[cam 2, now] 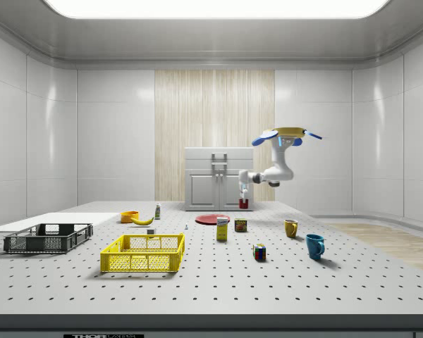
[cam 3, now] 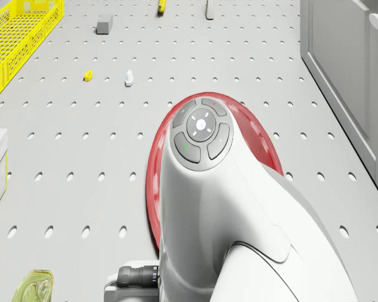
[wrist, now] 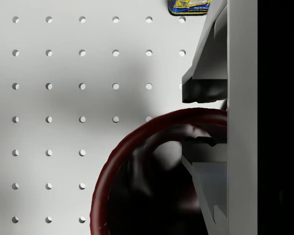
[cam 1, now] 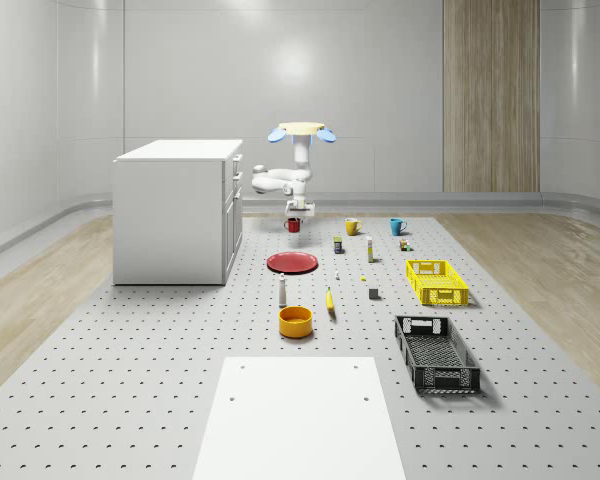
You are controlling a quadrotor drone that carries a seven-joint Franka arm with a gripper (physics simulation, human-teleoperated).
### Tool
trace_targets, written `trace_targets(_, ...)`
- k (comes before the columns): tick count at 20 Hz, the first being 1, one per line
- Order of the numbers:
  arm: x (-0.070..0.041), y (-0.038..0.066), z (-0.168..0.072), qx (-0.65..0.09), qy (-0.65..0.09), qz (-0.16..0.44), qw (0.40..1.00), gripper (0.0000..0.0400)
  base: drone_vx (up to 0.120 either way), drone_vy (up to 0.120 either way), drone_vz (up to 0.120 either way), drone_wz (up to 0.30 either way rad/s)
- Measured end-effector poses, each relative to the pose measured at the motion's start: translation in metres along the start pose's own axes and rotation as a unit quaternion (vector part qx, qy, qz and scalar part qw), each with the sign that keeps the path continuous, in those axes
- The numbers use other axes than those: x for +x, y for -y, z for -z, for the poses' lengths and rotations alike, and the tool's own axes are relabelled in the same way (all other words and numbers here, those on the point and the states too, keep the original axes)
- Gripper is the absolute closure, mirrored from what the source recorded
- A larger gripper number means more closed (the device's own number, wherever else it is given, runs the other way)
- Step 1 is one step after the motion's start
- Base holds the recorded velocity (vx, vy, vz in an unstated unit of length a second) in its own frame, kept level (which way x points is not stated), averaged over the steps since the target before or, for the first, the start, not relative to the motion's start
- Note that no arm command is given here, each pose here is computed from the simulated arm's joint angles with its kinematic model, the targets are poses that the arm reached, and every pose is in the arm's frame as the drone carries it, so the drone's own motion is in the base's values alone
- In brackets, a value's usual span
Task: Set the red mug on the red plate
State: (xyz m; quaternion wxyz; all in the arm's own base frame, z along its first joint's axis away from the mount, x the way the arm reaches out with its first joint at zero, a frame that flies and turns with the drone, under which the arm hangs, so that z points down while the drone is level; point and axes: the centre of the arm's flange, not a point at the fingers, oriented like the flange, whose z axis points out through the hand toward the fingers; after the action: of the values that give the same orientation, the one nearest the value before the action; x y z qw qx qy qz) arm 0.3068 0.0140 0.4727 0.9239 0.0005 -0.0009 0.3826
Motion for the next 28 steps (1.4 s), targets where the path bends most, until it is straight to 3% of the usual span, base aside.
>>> trace_targets(16,0.0,0.0,0.0,0.0,0.0,0.0,1.0,0.03,0.12,0.0,0.0,0.0)
trace_targets(28,0.0,0.0,0.0,0.0,0.0,0.0,1.0,0.03,0.12,0.0,-0.06,0.0)
